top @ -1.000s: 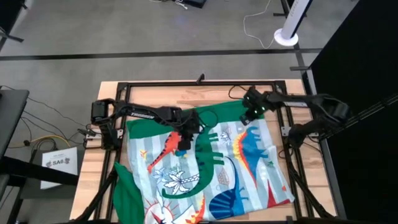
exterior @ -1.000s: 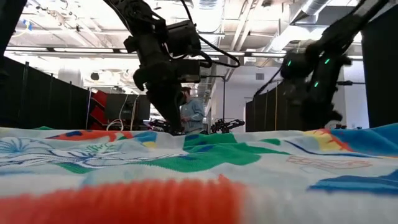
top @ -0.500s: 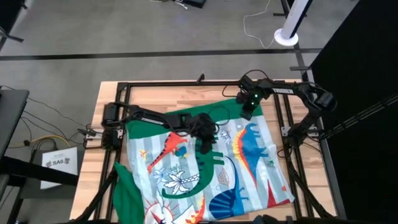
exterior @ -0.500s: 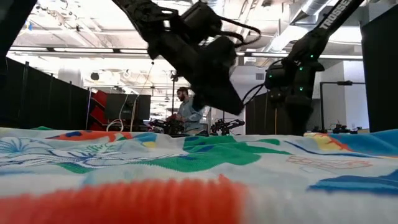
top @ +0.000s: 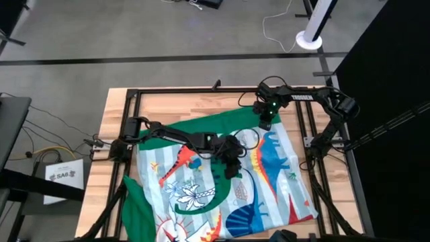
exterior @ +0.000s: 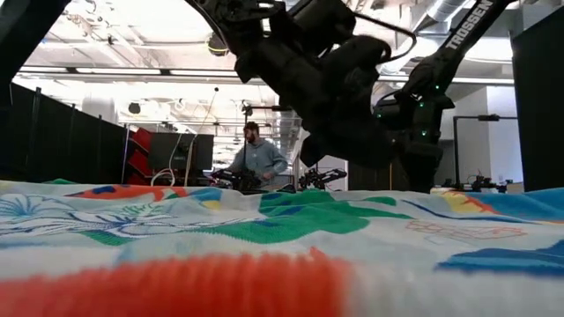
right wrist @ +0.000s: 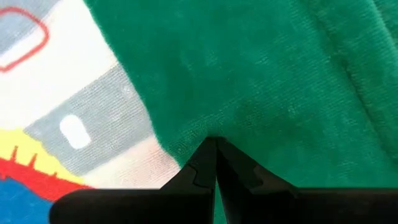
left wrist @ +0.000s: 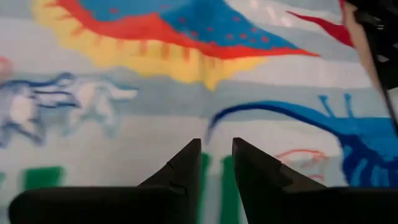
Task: Roll towel
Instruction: Roll the multicolor dinosaur print towel
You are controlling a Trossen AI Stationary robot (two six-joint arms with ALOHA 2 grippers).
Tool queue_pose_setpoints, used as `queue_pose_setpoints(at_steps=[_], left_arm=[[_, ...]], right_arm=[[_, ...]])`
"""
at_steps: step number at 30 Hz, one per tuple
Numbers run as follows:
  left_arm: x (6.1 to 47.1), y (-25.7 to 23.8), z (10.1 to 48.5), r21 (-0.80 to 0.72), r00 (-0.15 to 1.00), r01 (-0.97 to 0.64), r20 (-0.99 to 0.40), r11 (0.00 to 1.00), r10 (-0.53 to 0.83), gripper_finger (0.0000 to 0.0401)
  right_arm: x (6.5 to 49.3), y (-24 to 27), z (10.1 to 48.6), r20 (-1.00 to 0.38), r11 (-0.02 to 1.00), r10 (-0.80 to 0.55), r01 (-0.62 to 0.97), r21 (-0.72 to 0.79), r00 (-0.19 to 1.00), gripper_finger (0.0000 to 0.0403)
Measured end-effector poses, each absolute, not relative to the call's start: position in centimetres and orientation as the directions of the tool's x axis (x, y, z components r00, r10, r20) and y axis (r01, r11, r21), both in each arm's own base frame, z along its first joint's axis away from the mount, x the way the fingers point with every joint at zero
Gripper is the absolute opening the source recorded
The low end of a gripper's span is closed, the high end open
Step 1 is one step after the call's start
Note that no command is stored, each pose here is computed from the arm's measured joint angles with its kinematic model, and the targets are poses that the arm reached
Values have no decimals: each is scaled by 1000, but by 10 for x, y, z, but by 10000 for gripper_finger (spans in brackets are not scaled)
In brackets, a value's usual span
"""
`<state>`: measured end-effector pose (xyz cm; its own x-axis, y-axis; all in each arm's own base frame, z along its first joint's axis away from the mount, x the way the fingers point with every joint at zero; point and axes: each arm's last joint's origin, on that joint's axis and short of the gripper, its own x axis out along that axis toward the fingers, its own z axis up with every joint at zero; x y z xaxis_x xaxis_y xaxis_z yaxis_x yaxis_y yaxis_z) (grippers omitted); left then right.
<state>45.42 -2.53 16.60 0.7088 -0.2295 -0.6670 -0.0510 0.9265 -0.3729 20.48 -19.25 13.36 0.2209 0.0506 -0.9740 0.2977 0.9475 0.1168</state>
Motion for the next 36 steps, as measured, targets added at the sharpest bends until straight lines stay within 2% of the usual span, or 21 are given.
queue_pose_setpoints(at_steps=[5,10,14,19,27,36], left_arm=[[453,-46,166,-395,700,-50,-669,917,-250,77],[451,-69,166,-375,717,-112,-672,920,-186,77],[453,-82,148,-351,720,-212,-687,912,-97,77],[459,-95,116,-417,728,-271,-678,867,-99,77],[456,-116,107,-421,709,-260,-694,869,-124,77],[449,-132,104,-425,682,-263,-717,867,-145,77]], right_arm=[[209,-194,139,-979,952,42,290,100,199,0],[221,-194,150,-978,964,22,255,75,207,0],[228,-181,151,-982,980,52,181,86,181,0],[239,-170,151,-985,992,23,116,43,168,0],[244,-191,147,-966,994,-104,70,-89,237,0],[241,-224,141,-967,986,-123,134,-95,222,0]])
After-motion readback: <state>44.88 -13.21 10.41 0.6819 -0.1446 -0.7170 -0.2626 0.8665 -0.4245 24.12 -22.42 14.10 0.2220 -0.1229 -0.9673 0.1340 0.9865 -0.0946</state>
